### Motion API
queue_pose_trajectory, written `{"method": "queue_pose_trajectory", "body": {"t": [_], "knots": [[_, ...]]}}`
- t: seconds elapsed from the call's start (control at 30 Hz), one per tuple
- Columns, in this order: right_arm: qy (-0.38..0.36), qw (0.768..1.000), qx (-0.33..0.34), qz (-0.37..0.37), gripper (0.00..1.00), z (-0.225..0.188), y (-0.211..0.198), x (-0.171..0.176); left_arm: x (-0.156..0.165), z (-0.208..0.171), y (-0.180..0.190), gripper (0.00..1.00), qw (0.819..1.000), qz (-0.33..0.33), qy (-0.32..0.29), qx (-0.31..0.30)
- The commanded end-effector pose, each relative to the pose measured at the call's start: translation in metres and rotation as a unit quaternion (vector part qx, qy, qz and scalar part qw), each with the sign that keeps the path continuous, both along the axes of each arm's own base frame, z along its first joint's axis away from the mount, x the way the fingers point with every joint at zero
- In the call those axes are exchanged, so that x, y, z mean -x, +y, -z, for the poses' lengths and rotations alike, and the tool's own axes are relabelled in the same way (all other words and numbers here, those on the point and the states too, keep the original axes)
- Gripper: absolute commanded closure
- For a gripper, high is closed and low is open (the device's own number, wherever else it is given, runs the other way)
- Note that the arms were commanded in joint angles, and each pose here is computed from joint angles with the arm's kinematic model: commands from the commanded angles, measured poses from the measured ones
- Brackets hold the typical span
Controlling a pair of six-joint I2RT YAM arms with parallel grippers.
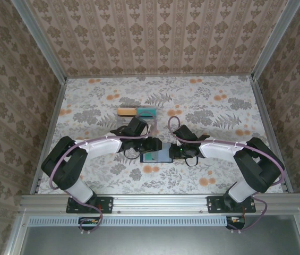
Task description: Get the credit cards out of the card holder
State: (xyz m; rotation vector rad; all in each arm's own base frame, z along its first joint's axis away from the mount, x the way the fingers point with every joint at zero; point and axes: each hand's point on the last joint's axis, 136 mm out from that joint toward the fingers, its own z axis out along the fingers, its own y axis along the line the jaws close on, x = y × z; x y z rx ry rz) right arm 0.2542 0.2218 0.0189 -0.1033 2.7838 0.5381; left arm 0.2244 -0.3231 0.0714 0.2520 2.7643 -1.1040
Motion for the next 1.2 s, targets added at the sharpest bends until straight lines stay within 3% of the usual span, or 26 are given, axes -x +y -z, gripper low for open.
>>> {"method": "queue_pose_trajectory", "body": {"t": [0.0, 0.23, 0.5, 0.63, 0.8, 1.17], "knots": [[0.013, 1.0, 0.01, 0.011, 0.74, 0.007, -0.007, 0.009, -0.002, -0.012, -0.025, 0.47, 0.999, 0.033, -0.009, 0.027], [-0.024, 0.999, 0.002, 0.026, 0.71, -0.017, -0.017, 0.001, 0.005, -0.004, -0.039, 0.48, 0.999, 0.044, 0.004, 0.028], [-0.063, 0.996, -0.038, 0.044, 0.71, -0.049, -0.013, -0.012, 0.0, -0.012, -0.002, 0.52, 1.0, 0.012, -0.014, 0.005], [-0.058, 0.995, -0.075, 0.033, 0.71, -0.059, 0.004, -0.016, -0.005, -0.007, 0.033, 0.66, 0.999, -0.018, -0.017, -0.028], [-0.032, 0.993, -0.114, 0.026, 0.74, -0.056, 0.029, -0.017, -0.006, 0.011, 0.067, 1.0, 0.997, -0.044, -0.002, -0.061], [0.021, 0.99, -0.136, 0.029, 0.79, -0.037, 0.06, -0.019, -0.003, 0.041, 0.062, 1.0, 0.997, -0.042, 0.029, -0.053]]}}
